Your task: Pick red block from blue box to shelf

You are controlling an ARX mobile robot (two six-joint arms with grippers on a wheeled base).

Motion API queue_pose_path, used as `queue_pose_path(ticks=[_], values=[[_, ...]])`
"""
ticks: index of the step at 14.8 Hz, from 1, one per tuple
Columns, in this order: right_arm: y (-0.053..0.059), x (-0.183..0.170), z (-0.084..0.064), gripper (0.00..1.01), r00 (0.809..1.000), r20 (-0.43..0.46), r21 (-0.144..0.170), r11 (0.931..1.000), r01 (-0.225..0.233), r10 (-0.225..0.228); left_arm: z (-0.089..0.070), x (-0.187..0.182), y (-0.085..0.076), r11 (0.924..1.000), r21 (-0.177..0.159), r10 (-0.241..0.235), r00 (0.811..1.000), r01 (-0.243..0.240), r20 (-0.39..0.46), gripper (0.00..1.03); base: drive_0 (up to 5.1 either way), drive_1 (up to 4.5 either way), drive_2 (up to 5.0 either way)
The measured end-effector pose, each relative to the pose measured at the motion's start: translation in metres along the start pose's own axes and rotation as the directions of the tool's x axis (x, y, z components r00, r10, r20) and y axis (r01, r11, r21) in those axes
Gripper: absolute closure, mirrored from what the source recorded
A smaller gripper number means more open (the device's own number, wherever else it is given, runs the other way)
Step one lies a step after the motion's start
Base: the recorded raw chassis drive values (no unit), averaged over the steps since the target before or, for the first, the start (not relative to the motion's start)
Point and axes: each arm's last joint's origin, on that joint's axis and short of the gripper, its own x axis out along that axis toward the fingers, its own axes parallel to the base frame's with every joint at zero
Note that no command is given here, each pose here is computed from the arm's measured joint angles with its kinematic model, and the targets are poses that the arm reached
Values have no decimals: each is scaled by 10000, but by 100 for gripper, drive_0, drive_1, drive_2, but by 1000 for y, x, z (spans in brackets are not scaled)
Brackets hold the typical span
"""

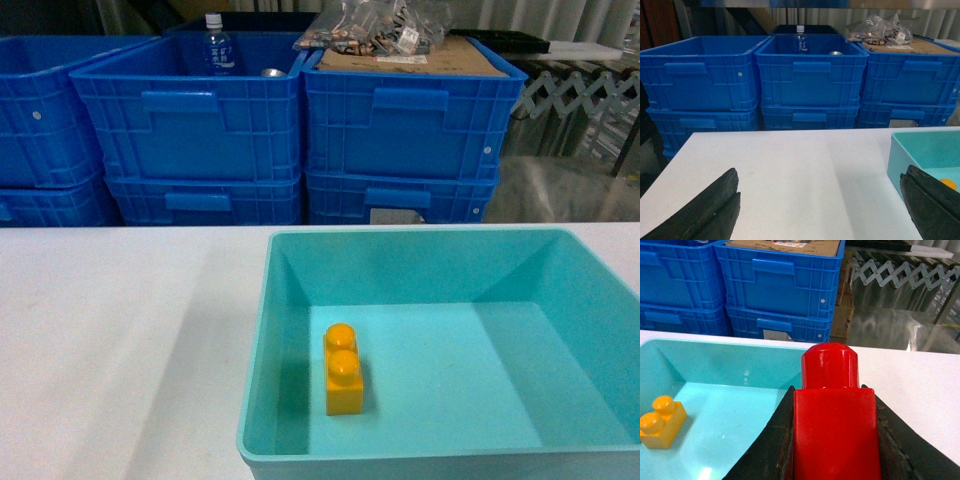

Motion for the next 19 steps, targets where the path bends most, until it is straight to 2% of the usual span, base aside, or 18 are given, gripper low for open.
queue_pose_path(ticks=[2, 5, 7, 14, 16, 19], values=[[0, 2, -6, 74, 9997, -109, 161, 9996, 215, -213, 0, 0, 0, 10000, 0, 4, 10000, -4, 0, 5, 0, 0, 0], [-2, 12, -8, 74, 9982, -235, 702, 9959, 570, -555, 0, 0, 0, 10000, 0, 4, 10000, -4, 0, 5, 0, 0, 0], [-10, 6, 3, 74, 9936, 565, 733, 9929, 934, -976, 0, 0, 0, 10000, 0, 4, 10000, -4, -4, 5, 0, 0, 0], [-6, -28, -3, 74, 9953, 282, 738, 9932, 905, -927, 0, 0, 0, 10000, 0, 4, 10000, -4, 0, 5, 0, 0, 0], [-6, -38, 3, 74, 9935, 624, 735, 9932, 907, -954, 0, 0, 0, 10000, 0, 4, 10000, -4, 0, 5, 0, 0, 0], [-6, -40, 4, 74, 9930, 684, 735, 9932, 908, -958, 0, 0, 0, 10000, 0, 4, 10000, -4, 0, 5, 0, 0, 0]])
